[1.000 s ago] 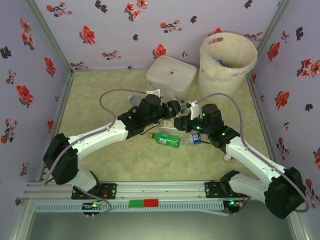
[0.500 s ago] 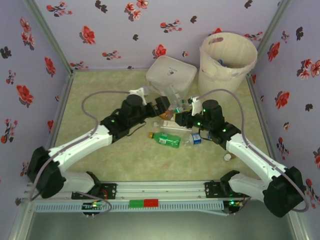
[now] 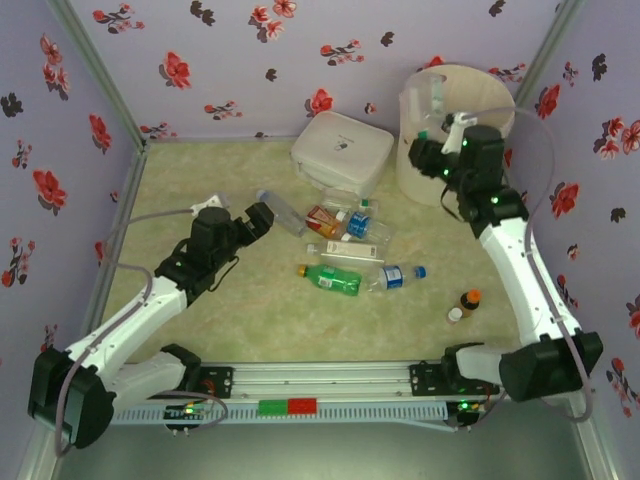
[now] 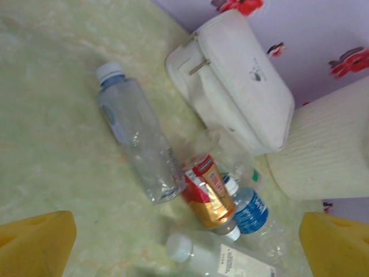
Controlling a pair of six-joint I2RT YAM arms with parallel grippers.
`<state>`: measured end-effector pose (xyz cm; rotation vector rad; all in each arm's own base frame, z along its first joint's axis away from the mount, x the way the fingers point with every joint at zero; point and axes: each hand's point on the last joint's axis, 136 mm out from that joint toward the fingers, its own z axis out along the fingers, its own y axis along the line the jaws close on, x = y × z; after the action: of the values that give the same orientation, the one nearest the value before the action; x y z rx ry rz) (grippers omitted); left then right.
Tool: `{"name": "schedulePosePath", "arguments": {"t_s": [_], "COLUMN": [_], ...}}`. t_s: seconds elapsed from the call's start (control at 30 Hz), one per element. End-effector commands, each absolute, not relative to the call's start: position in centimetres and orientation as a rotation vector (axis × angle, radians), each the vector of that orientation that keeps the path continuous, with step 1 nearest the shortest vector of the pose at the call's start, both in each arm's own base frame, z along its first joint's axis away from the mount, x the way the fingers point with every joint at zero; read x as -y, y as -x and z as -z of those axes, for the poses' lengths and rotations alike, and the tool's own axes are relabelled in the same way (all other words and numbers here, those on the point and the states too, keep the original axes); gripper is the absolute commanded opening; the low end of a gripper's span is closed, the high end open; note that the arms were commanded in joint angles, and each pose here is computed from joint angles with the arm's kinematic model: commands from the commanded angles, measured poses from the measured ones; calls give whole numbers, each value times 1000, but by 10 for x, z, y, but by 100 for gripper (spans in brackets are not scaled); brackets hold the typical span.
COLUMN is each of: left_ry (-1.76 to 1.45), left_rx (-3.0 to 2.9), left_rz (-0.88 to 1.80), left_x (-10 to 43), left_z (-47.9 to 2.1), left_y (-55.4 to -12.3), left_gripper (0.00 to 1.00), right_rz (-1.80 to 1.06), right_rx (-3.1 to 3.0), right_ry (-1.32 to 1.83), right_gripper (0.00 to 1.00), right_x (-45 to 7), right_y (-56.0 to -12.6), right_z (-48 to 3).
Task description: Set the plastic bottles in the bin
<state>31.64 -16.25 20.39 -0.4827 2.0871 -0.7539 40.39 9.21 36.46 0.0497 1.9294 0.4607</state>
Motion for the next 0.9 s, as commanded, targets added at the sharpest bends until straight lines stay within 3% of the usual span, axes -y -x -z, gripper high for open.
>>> {"name": "schedulePosePath", "arguments": {"t_s": [0.0,0.43,0.5,0.7,0.77,0.87], "left_ry": [433,389,394,404,402,401], "left_rx": [-2143,-2172,-2173,-2176,-2175,-2173], "left_rz": [733,722,724,728,727,730], "left_x": [167,172,171,172,172,173], "left_z": [-193,-190,-189,-189,-190,-191], "left_y": [-317,-317,-317,-317,-318,-319], "left_gripper": [100,100,100,100,100,100], "right_rz": [-345,-194,-191,-192,-204,-236], "right_rx": [-1948,-2046,-2057,-2010,-1973,-1923], "right_ry": [-185,-338,-345,-340,-330,-306], "right_gripper": [27,38,49,94,100,100], "right_x": [-53,-7,-5,-5,-6,-10], "right_y": [-431,-504,-508,-510,-505,-491], "right_z": [-367,-342,-339,-359,-376,-400]}}
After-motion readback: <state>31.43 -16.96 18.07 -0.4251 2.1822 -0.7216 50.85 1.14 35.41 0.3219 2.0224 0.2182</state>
